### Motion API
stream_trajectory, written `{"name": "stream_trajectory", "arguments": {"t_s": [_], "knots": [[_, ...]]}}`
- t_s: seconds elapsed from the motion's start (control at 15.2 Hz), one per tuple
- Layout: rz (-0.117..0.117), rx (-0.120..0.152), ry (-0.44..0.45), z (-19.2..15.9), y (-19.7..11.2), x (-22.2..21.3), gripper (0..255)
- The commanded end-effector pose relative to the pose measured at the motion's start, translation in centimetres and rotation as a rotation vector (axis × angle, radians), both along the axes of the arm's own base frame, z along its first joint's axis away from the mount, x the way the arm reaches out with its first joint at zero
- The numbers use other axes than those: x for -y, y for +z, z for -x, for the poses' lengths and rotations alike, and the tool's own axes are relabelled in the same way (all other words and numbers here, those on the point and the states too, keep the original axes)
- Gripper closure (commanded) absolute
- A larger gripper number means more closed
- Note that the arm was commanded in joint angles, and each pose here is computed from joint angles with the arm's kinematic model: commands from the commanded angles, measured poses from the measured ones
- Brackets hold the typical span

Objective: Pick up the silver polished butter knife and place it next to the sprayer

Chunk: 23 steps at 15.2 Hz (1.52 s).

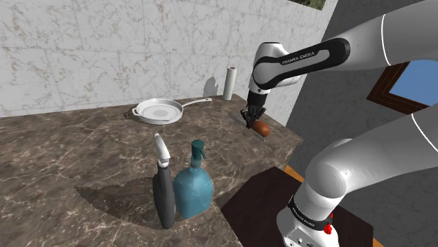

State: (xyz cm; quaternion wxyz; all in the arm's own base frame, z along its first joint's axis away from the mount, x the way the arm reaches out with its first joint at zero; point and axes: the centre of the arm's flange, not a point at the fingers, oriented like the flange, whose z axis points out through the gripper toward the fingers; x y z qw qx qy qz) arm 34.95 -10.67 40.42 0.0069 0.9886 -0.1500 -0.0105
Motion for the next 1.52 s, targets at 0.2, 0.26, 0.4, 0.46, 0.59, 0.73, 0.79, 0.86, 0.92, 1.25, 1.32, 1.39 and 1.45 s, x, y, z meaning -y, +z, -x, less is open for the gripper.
{"name": "stream_trajectory", "arguments": {"t_s": [0.2, 0.26, 0.4, 0.46, 0.59, 0.73, 0.79, 0.86, 0.92, 1.25, 1.32, 1.39, 1.45], "knots": [[0.000, 0.000, 0.000, -0.1, 2.7, 0.0, 255], [0.000, 0.000, 0.000, -0.1, 3.3, 0.0, 255], [0.000, 0.000, 0.000, -0.1, 4.3, 0.0, 255], [0.000, 0.000, 0.000, -0.1, 4.8, 0.0, 255], [0.000, 0.000, 0.000, -0.1, 5.9, 0.0, 255], [0.000, 0.000, 0.000, -0.1, 6.9, 0.0, 255], [0.000, 0.000, 0.000, -0.1, 7.5, 0.0, 255], [0.000, 0.000, 0.000, -0.1, 8.0, 0.0, 255], [0.000, 0.000, 0.000, -0.1, 8.5, 0.0, 255], [0.000, 0.000, 0.000, -0.1, 11.2, 0.0, 255], [0.000, 0.000, 0.000, -0.1, 11.7, 0.0, 255], [0.000, 0.000, 0.000, -0.1, 12.2, 0.0, 255], [0.000, 0.000, 0.000, -0.1, 12.8, 0.0, 255]]}}
